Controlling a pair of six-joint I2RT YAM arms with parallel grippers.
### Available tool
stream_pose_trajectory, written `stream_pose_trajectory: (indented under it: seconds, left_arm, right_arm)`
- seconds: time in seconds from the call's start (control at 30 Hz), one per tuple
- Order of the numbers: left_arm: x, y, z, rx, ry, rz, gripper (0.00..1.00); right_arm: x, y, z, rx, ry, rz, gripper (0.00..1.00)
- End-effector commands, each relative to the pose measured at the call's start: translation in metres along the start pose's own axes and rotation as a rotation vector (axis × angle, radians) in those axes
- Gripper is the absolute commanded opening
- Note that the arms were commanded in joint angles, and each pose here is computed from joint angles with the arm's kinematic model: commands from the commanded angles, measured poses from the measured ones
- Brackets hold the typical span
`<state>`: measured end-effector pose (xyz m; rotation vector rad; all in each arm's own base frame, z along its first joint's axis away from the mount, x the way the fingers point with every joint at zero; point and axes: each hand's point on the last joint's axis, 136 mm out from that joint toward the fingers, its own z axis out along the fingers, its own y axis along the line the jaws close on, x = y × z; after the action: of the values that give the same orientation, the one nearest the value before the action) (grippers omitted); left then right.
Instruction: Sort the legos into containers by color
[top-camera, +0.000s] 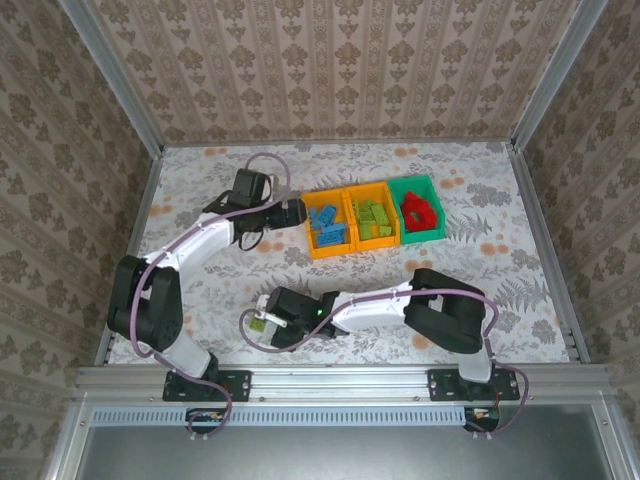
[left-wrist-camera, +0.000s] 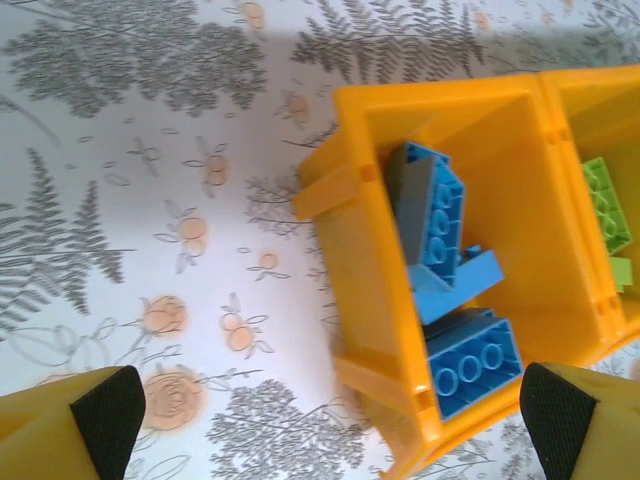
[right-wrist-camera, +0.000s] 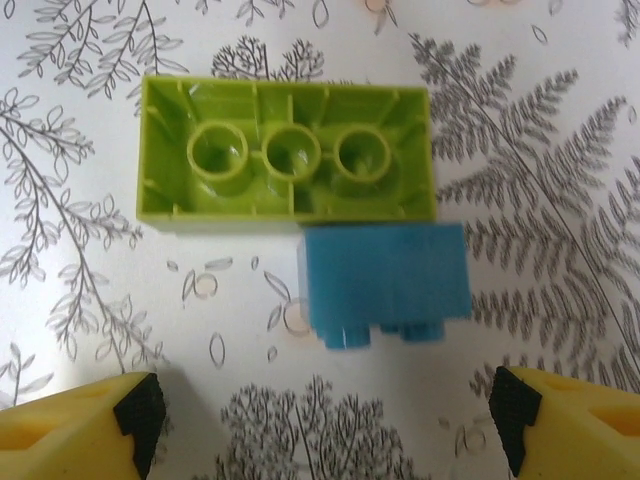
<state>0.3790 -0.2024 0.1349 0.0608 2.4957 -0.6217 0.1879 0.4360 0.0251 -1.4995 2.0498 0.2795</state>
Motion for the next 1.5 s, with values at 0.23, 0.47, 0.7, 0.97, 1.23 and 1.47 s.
stream_pose_trajectory:
  seconds: [0.23,0.47,0.7,0.97,1.23,1.47]
  left_arm:
    - [0.003,0.014,-0.016,-0.007,-0.028,-0.045,1.00]
    - [0.006,0.021,-0.015,-0.019,-0.020,-0.062,1.00]
    - [0.008,0.025,-0.015,-0.025,-0.018,-0.075,1.00]
    - [0.015,0.036,-0.018,-0.059,-0.011,-0.087,1.00]
    - [0.036,0.061,-0.029,-0.160,0.024,-0.111,1.00]
    - [0.070,0.076,-0.044,-0.250,0.073,-0.110,1.00]
  right_arm:
    - [-0.009,-0.016,0.017,-0.043,-0.001,-0.038,0.79]
    - [-0.004,-0.015,0.022,-0.069,0.029,-0.058,0.56]
    - [-0.006,-0.012,0.023,-0.088,0.025,-0.047,0.44]
    - [-0.004,-0.024,-0.002,-0.048,-0.007,0.019,0.26]
    - [-0.005,-0.084,-0.057,0.067,-0.138,0.217,0.26]
    - [0.010,-0.187,-0.085,0.262,-0.076,0.493,0.26]
